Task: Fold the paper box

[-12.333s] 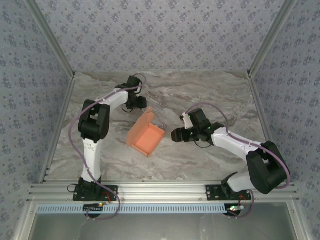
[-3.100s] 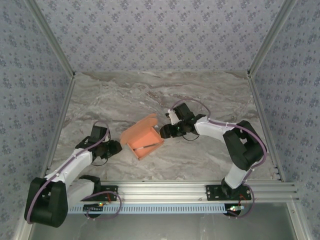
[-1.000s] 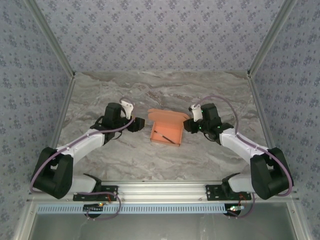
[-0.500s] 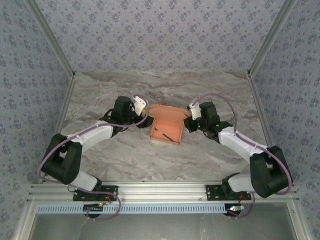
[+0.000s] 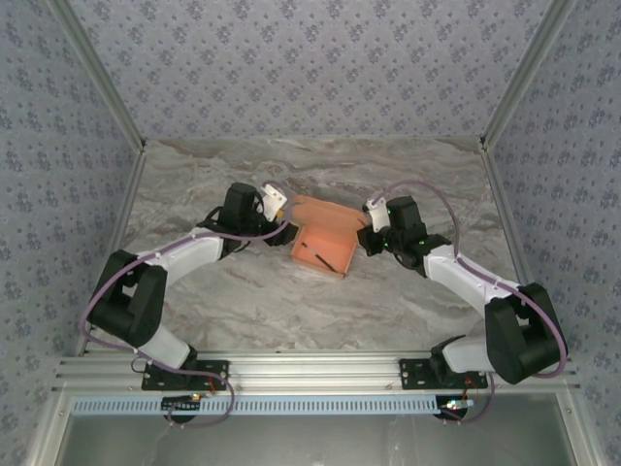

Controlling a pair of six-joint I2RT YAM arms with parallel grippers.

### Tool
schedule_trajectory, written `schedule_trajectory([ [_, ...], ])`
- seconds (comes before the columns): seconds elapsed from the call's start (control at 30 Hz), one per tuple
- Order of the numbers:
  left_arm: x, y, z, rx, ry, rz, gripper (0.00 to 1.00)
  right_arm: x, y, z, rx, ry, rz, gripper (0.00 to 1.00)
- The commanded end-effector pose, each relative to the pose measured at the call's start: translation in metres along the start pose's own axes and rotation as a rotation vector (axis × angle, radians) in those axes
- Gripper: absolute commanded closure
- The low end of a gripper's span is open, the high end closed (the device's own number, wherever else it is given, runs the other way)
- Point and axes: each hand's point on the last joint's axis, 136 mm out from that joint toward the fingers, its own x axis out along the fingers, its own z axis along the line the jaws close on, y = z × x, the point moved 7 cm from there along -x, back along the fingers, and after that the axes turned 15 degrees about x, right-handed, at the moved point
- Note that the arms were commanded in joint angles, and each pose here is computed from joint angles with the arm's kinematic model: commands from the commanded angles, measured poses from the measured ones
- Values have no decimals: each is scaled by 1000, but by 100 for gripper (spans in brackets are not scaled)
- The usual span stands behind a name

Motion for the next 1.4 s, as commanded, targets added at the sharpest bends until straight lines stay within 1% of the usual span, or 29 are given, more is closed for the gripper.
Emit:
schedule_trajectory([
  [0.0, -7, -6, 8, 23, -17, -12, 32, -5, -9, 3, -25, 13, -16, 85],
  [0.23, 13, -20, 14, 28, 56, -25, 29, -3, -9, 2, -26, 20, -13, 85],
  [0.43, 30, -26, 15, 43, 123, -15, 29, -4, -9, 1, -33, 29, -9, 87],
  [0.57, 36, -29, 14, 39, 152, -21, 31, -3, -9, 1, -34, 30, -9, 88],
  [0.7, 39, -32, 12, 28, 196, -41, 38, -3, -9, 1, -31, 36, -6, 88],
  [0.9, 46, -33, 11, 4, 236, -31, 58, -3, -9, -1, -26, 55, -1, 89],
  [1.13, 44, -33, 11, -19, 228, -40, 75, -4, -13, -1, -20, 69, -4, 92],
  [1.23, 41, -33, 8, -23, 221, -54, 80, -4, -13, 0, -14, 74, -6, 93],
  [1.37, 34, -34, 4, -24, 199, -69, 83, -4, -16, 1, -7, 98, -13, 95],
])
